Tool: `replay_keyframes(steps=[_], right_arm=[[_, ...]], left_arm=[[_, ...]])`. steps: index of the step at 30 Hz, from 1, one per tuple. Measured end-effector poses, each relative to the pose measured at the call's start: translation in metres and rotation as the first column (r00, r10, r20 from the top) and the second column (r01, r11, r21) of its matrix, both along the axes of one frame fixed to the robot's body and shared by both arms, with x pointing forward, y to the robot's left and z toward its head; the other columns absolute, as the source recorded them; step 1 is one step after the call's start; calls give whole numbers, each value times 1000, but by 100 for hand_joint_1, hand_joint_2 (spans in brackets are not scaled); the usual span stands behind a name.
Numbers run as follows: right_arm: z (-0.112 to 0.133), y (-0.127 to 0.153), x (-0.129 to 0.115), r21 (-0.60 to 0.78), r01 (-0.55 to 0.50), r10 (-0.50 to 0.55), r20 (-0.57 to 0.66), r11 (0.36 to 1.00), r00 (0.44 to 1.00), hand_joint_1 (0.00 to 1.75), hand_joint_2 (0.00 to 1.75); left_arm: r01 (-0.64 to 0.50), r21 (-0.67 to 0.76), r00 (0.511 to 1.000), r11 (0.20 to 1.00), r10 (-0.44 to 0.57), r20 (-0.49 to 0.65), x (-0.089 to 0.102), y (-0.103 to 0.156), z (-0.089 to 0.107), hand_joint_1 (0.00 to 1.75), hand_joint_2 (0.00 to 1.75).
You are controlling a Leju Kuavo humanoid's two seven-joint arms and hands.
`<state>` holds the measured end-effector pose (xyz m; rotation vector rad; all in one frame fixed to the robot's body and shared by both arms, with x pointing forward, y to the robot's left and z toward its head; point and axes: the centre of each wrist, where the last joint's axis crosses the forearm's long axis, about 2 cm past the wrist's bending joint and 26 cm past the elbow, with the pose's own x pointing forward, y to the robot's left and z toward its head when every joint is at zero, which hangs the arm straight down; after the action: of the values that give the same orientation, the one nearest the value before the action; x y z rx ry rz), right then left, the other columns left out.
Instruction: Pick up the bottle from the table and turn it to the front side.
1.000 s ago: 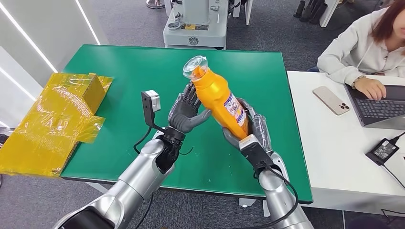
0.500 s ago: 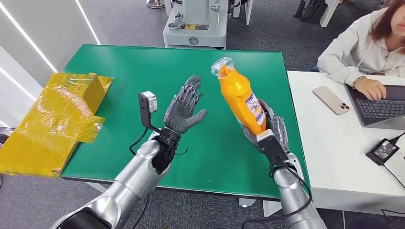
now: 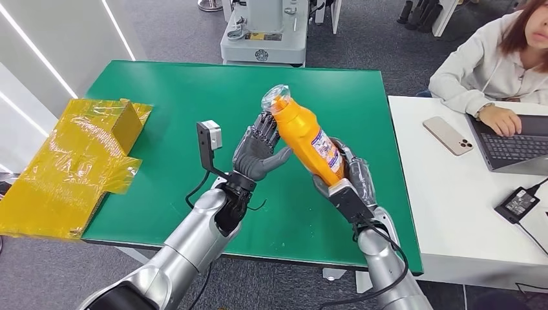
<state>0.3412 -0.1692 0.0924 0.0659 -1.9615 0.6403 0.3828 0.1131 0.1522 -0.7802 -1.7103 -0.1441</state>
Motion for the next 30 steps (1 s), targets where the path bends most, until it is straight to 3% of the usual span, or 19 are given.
replay_keyframes(steps=[30], right_arm=[[-16, 6, -11, -64, -24, 21, -40, 998, 999, 175, 175]], left_arm=[[-58, 56, 998, 997, 60, -33, 5, 3, -8, 0, 175]])
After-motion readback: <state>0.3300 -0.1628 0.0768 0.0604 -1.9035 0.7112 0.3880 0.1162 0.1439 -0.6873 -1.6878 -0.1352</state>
